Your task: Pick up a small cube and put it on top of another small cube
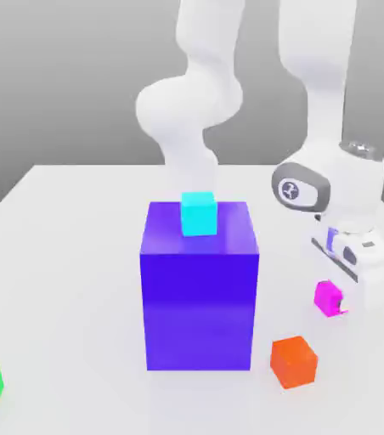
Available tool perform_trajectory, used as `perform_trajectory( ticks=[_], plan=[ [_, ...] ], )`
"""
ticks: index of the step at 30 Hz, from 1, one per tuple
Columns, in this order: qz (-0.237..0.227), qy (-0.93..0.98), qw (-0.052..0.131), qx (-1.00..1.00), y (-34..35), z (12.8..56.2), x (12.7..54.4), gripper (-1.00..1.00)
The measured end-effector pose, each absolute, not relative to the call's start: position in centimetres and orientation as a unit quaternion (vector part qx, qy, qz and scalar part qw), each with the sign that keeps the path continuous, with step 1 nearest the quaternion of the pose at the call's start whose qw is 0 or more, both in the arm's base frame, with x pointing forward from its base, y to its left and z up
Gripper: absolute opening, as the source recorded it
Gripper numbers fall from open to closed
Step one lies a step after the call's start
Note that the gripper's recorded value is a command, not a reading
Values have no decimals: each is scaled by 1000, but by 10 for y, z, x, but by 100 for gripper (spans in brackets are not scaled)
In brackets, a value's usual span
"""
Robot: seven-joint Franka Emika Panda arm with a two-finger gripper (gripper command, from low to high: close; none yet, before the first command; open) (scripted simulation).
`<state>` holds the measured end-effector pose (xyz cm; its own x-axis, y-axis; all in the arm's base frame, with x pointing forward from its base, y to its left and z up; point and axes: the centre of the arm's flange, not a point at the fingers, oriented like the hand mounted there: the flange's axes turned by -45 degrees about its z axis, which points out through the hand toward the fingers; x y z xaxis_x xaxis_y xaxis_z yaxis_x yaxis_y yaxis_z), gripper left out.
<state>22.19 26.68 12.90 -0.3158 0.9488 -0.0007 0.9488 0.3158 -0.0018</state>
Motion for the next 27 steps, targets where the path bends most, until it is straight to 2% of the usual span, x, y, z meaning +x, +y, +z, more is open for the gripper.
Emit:
perform_trajectory(
  ticks=[2,11,19,27],
  plan=[
    [1,-811,0,-585,267,128,222,-100],
    [-5,-812,-5,-583,277,191,230,-100],
    [-1,-632,-9,-775,198,200,371,-100],
    [5,-382,-12,-924,32,210,476,-100]
  ],
)
